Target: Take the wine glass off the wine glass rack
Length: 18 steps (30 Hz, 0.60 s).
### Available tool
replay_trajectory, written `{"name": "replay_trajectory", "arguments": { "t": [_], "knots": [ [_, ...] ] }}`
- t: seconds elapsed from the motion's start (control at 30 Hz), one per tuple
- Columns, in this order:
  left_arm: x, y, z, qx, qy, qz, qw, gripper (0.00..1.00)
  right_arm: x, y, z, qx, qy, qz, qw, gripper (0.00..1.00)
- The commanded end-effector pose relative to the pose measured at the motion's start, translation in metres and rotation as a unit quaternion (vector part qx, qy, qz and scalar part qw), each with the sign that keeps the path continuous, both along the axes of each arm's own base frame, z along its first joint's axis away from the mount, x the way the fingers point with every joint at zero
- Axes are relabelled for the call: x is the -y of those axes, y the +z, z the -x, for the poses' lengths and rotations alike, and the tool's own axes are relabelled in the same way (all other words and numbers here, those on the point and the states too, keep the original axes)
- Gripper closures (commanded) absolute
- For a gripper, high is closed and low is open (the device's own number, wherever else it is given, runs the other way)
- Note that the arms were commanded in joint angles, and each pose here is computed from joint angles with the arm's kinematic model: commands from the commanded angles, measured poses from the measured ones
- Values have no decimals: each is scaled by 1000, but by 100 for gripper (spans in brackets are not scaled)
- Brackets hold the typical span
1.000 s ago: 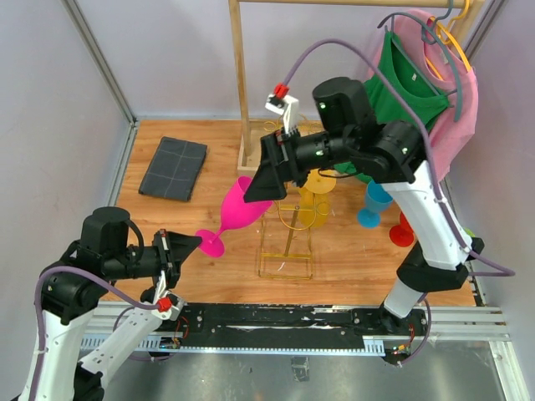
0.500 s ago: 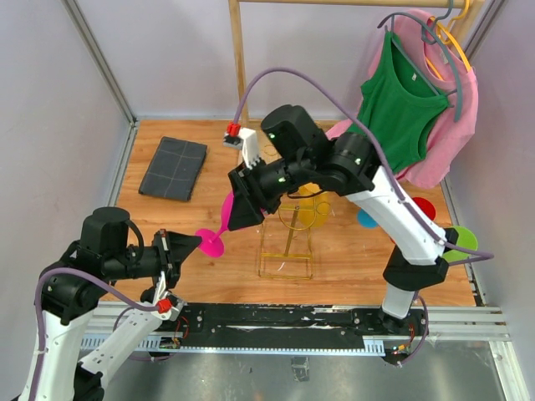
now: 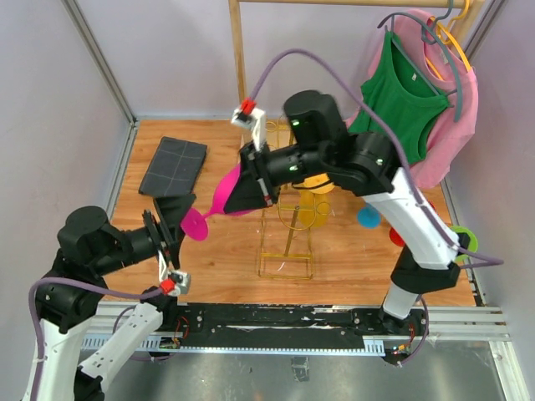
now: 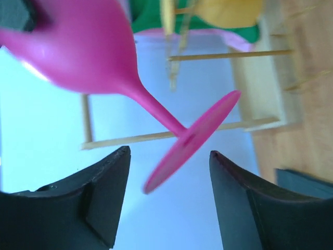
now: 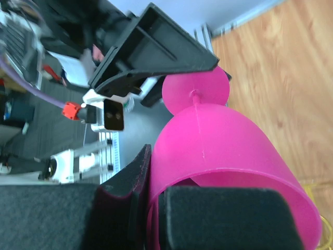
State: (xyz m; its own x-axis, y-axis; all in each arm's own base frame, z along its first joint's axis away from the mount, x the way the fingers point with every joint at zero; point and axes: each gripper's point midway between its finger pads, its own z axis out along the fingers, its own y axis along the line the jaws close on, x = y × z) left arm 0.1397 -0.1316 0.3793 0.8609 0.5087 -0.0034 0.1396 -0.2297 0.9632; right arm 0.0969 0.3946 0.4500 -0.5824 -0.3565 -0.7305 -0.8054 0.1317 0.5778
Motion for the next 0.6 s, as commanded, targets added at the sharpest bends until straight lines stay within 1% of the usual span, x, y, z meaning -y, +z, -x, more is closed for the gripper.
{"name": "replay_trajectory", "arguments": {
  "t": [0.0,0.03,0.1,0.17,0.2,0.23,0.3,0.37,0.43,0.5,0.57],
  "knots": [
    [-2,106,-29,111,47,177,977,26,36,101,-2,63,-27,-169,983,99],
    [-5,126,-36,129,56,218,966,23,45,111,-12,81,-53,-184,978,99],
    [-12,161,-53,155,80,291,941,15,65,120,-43,119,-135,-188,965,99],
    [-25,196,-73,152,112,381,905,4,93,119,-80,155,-242,-171,942,99],
    [-40,218,-81,163,138,433,876,1,110,119,-97,178,-294,-163,925,99],
    [-48,229,-94,153,158,475,852,1,128,125,-103,199,-332,-168,906,99],
    [-65,248,-117,132,191,554,799,1,156,128,-123,239,-407,-153,869,99],
    [-70,255,-138,96,210,605,762,1,186,136,-133,275,-465,-136,831,99],
    [-64,251,-159,46,215,631,744,1,222,143,-138,302,-523,-111,789,99],
    [-52,240,-178,-6,214,645,734,1,259,147,-136,322,-572,-86,750,99],
    [-42,227,-196,-55,221,650,725,1,297,143,-131,326,-624,-56,708,99]
  ]
}}
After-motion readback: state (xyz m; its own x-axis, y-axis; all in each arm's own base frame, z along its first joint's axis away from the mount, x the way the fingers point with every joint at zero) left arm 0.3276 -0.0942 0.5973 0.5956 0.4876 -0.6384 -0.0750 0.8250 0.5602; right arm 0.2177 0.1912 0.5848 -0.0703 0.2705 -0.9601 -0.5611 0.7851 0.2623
